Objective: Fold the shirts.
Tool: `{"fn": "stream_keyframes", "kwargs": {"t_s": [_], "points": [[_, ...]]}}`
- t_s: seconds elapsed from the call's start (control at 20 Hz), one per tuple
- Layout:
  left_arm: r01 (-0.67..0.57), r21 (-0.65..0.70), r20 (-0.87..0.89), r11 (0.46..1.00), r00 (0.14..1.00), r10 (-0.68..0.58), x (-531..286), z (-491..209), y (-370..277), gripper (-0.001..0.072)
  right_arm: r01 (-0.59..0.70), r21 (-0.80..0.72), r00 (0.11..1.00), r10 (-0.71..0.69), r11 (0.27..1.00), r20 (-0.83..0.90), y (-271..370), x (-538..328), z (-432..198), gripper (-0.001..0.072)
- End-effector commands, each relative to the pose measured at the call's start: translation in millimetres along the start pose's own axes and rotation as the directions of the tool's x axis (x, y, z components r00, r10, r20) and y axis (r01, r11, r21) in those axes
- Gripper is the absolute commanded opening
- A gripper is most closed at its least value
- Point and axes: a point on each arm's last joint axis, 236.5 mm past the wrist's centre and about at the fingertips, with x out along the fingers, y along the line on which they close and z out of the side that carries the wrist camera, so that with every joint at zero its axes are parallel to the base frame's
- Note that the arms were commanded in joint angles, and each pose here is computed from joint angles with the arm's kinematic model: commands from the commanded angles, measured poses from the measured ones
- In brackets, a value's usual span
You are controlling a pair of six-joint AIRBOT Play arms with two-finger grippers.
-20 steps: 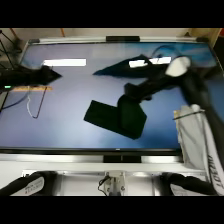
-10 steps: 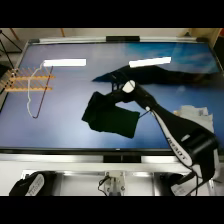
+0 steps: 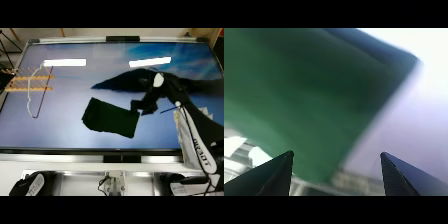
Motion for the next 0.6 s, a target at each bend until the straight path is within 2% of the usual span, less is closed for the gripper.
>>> {"fn": "stream_keyframes", "kwargs": {"t_s": [0.0,0.15,0.3,0.4,0.45,0.5,0.55], "points": [[-0.003,-0.011,-0.018,1.000,1.000,0.003,4.1,-7.2,4.4,0.0034,-0.069,0.108,0.996,0.075,0.992,-0.047,-14.4,36.4,-24.1,0.0658],[-0.002,-0.011,-0.019,1.000,1.000,0.002,4.2,-7.3,4.4,0.0034,-0.203,0.146,0.979,0.196,0.968,0.062,6.9,54.0,-5.2,0.0658],[-0.002,-0.011,-0.018,1.000,1.000,0.002,4.2,-7.2,4.4,0.0034,-0.218,0.175,0.976,0.212,0.960,0.050,5.8,69.9,-1.4,0.0657],[-0.002,-0.011,-0.018,1.000,1.000,0.002,4.1,-7.3,4.3,0.0034,-0.302,0.182,0.953,0.296,0.936,0.059,21.9,76.8,5.7,0.0646],[-0.002,-0.012,-0.019,1.000,1.000,0.002,4.1,-7.3,4.2,0.0034,-0.358,0.160,0.934,0.351,0.920,0.073,33.4,76.4,10.8,0.0497],[-0.002,-0.012,-0.018,1.000,1.000,0.002,4.1,-7.3,4.3,0.0034,-0.408,0.106,0.911,0.398,0.907,0.105,44.0,71.2,18.8,0.0161],[-0.002,-0.012,-0.019,1.000,1.000,0.002,4.1,-7.3,4.2,0.0034,-0.444,0.070,0.892,0.432,0.893,0.133,51.0,61.5,26.6,0.0073]]}}
